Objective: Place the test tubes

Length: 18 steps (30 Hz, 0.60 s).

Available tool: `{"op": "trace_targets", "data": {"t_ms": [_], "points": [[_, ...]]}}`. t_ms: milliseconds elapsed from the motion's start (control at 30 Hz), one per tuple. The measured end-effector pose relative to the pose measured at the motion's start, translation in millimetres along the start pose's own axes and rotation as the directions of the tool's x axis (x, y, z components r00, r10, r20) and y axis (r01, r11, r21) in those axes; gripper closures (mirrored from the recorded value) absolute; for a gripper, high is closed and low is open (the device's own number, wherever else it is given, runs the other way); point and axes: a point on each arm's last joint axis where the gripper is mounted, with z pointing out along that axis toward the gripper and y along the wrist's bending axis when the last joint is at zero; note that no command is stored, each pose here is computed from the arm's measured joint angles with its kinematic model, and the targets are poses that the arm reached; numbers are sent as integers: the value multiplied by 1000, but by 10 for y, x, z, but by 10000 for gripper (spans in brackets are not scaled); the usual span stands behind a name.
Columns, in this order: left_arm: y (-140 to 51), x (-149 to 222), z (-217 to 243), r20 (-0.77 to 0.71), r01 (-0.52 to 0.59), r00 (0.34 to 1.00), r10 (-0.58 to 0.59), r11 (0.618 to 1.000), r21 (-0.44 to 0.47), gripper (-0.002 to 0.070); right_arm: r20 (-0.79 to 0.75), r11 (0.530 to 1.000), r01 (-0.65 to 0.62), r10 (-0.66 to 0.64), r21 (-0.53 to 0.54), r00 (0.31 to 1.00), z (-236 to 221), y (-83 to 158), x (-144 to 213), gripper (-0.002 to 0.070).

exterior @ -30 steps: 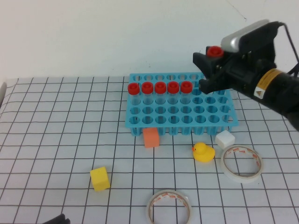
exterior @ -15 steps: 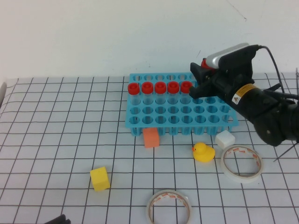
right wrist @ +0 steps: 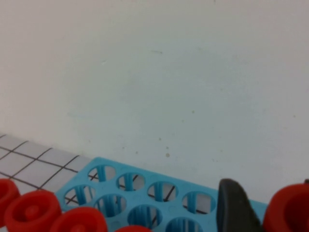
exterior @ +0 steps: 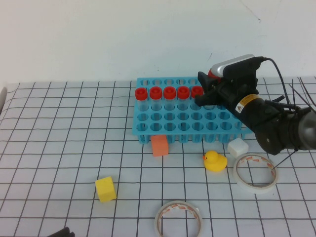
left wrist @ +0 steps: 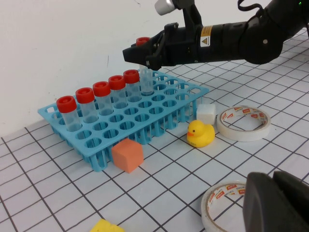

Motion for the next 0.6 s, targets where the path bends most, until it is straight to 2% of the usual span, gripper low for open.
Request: {"op": "trace_targets", "data": {"t_ms": [600], "points": [[0, 0, 0, 0, 0, 1000, 0, 1000, 0, 676, -63, 1000, -13, 14, 11, 998, 12, -11, 73, 417]]}}
